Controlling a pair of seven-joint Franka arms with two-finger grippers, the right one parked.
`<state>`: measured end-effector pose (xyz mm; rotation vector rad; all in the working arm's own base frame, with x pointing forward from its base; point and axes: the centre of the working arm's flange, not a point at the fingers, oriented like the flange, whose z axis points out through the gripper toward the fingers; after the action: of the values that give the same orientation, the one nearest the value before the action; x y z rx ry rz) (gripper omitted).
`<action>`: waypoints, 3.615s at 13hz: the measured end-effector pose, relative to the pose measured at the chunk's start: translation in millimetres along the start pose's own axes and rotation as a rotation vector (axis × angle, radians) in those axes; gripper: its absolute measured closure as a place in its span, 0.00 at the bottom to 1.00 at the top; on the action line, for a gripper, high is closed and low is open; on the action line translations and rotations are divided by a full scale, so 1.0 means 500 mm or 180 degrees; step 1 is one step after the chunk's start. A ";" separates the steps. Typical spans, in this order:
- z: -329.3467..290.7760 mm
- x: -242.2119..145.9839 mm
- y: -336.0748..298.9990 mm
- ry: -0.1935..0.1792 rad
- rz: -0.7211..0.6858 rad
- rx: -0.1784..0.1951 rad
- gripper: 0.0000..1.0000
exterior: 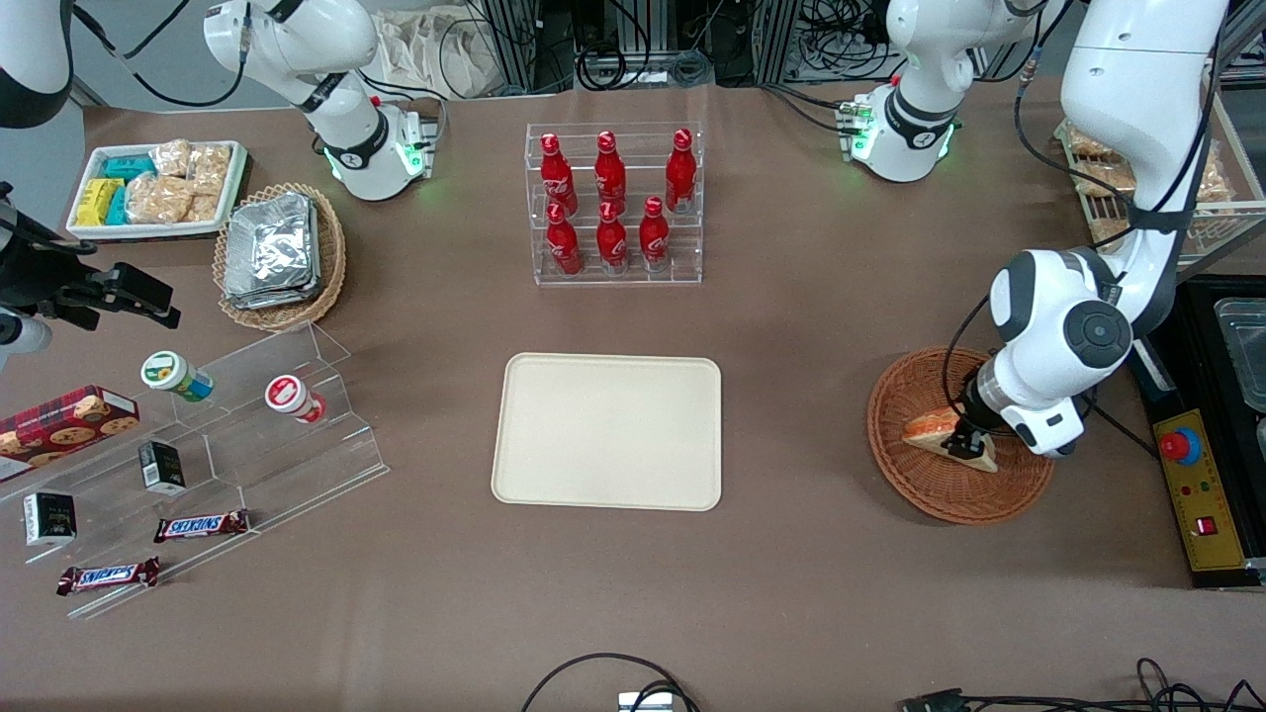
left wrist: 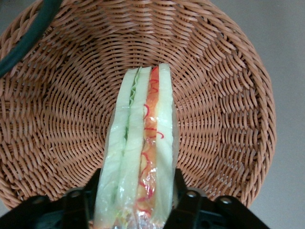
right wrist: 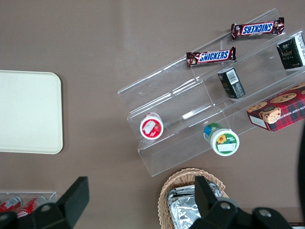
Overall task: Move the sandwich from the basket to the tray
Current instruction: 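Lower the left gripper around the sandwich and close it, then lift the sandwich up out of the basket with the left gripper, then carry the held sandwich over the cream tray, then lower the sandwich onto the tray and open the left gripper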
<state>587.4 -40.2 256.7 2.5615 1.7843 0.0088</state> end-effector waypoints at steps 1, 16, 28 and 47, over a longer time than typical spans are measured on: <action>0.000 0.000 0.000 0.0001 -0.0004 -0.0003 0.55; -0.449 -0.098 0.084 -0.0100 0.1231 0.0460 0.84; -0.595 -0.530 0.104 -0.0080 0.3584 0.0195 0.84; 0.010 -0.848 0.210 0.0202 0.4009 0.0132 0.84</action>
<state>539.1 -474.4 256.6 3.1932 -0.0679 0.0684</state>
